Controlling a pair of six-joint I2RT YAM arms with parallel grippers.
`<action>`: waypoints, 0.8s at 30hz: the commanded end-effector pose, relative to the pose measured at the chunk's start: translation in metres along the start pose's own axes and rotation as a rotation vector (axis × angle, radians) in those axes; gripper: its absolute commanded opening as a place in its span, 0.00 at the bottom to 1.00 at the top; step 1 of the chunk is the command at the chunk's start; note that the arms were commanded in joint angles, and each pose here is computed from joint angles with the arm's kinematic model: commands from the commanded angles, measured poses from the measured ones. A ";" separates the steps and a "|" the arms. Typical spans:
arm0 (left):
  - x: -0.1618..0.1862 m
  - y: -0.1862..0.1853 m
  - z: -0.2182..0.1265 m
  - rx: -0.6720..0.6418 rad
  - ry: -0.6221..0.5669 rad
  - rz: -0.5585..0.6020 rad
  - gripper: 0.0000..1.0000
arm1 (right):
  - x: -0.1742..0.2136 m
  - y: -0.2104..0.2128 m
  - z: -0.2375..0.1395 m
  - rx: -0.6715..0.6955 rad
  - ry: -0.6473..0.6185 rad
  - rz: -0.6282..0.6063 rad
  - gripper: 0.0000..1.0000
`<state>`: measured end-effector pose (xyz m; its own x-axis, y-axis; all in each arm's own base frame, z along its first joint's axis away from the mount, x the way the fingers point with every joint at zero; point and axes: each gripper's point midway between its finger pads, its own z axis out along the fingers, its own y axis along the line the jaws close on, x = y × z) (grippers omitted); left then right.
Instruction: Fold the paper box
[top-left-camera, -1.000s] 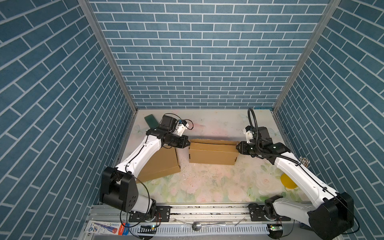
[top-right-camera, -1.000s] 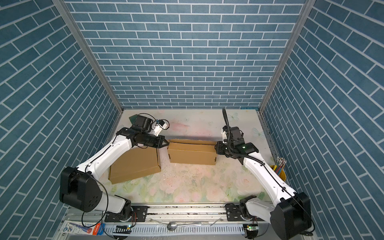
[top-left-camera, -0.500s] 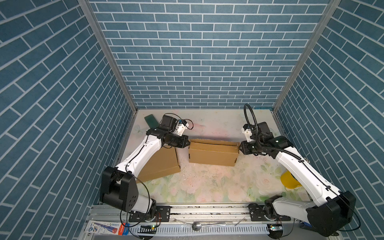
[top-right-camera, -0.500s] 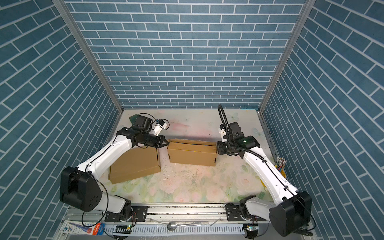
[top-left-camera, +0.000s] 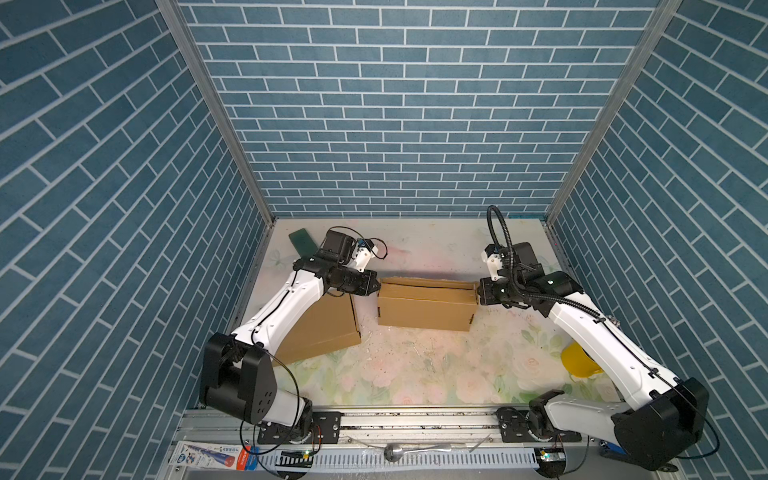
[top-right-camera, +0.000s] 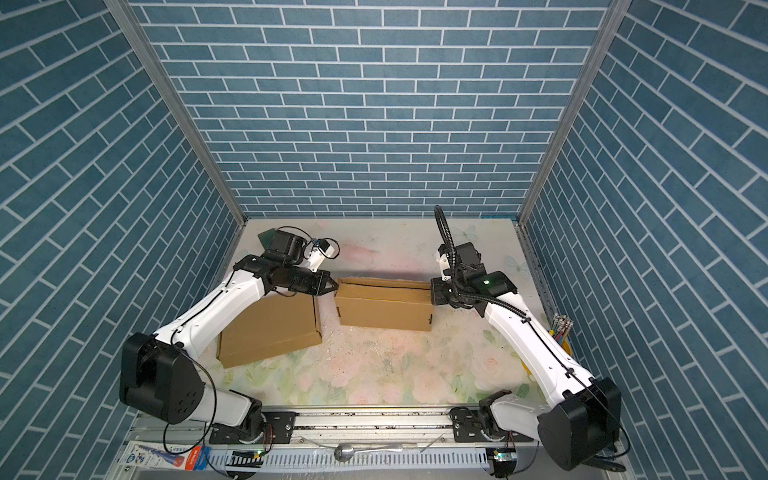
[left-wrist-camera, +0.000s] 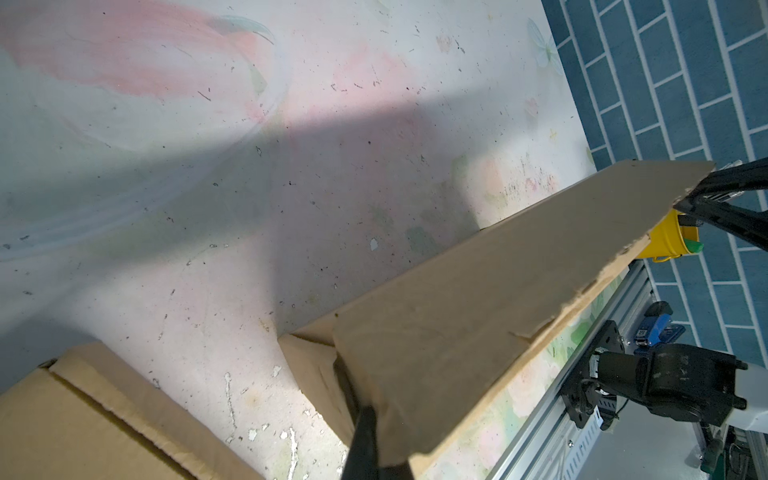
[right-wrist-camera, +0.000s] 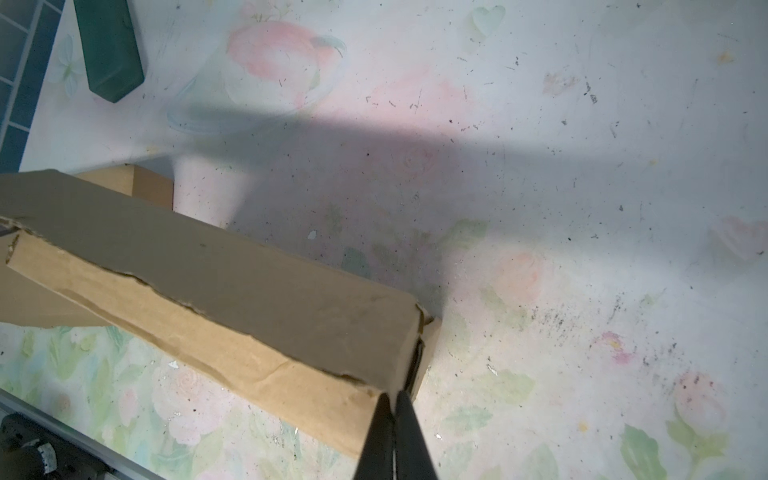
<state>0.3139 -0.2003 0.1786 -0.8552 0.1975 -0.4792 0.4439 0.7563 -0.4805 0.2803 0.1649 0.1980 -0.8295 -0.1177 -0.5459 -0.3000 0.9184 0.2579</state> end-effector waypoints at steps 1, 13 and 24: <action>0.040 0.012 0.015 -0.045 0.160 -0.083 0.00 | 0.009 -0.001 0.011 -0.009 0.014 0.044 0.04; 0.039 0.012 0.014 -0.068 0.166 -0.062 0.00 | -0.010 -0.002 -0.053 0.112 -0.031 -0.469 0.73; 0.041 0.012 0.017 -0.072 0.171 -0.058 0.00 | -0.026 0.077 -0.008 0.116 -0.038 -1.203 0.99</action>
<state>0.3161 -0.2015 0.1777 -0.8484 0.2110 -0.4856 0.4484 0.7740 -0.4471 0.2648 0.2219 0.2356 -0.2197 -0.8309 -0.5112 -0.8137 0.4451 -0.3739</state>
